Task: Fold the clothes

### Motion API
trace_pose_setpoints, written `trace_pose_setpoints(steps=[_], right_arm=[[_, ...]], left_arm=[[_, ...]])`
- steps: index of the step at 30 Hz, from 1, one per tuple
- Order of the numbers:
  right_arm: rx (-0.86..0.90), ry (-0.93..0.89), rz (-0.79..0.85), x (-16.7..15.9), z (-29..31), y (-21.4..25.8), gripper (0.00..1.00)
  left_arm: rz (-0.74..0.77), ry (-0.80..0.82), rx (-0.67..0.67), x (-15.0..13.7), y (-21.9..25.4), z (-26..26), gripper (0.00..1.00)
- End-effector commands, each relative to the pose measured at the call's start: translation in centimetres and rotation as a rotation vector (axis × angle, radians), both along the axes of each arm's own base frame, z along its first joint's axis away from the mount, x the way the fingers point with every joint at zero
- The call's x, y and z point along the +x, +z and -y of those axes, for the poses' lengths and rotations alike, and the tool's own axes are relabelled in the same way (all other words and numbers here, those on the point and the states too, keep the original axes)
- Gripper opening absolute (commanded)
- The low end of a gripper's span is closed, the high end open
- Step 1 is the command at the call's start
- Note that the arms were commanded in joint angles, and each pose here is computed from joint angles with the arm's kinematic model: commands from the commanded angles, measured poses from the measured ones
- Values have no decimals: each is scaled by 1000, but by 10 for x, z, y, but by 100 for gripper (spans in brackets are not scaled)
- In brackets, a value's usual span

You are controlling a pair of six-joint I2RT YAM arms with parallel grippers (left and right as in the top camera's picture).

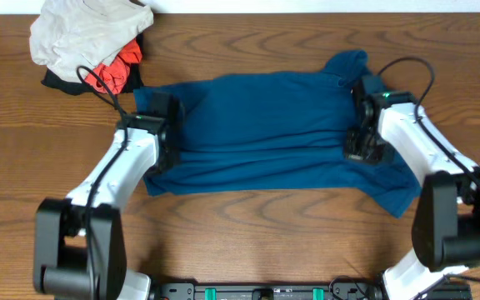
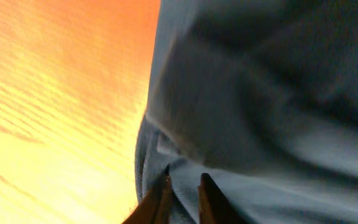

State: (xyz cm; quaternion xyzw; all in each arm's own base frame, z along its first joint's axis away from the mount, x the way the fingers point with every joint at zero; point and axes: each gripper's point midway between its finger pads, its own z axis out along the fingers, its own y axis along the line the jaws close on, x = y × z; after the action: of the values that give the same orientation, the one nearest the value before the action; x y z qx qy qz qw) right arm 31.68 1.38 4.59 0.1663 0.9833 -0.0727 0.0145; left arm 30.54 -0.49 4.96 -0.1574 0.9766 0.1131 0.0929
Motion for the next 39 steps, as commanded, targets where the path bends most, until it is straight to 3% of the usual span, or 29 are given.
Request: trace_pose_setpoints(steps=[1,2,4,7,11,16,24,33,39], right_arm=[[-8,16,243,41,3,69,34],[1,50,300,52,1,85,54],[26,112,399,71,-6,113,74],[70,188,551,104,-18,149,81],[103,218,700,142,-22,179,84],[149,249,743,179,-20,184,88],[196,249,682,228,-20,156,90],[299,228,516,230,-37,92,86],[315,219,454,220,-39,78,85]], left_arm=[[142,5,2,25,42,-1,27],[177,5,-4,31,51,0,30],[239,6,-15,43,65,2,38],[331,4,-30,63,76,6,42],[416,-20,-36,87,82,9,43],[487,-55,-18,108,88,3,47],[540,-47,-46,132,82,-10,80],[534,-97,-26,178,47,-21,84],[487,-177,11,211,22,-20,84]])
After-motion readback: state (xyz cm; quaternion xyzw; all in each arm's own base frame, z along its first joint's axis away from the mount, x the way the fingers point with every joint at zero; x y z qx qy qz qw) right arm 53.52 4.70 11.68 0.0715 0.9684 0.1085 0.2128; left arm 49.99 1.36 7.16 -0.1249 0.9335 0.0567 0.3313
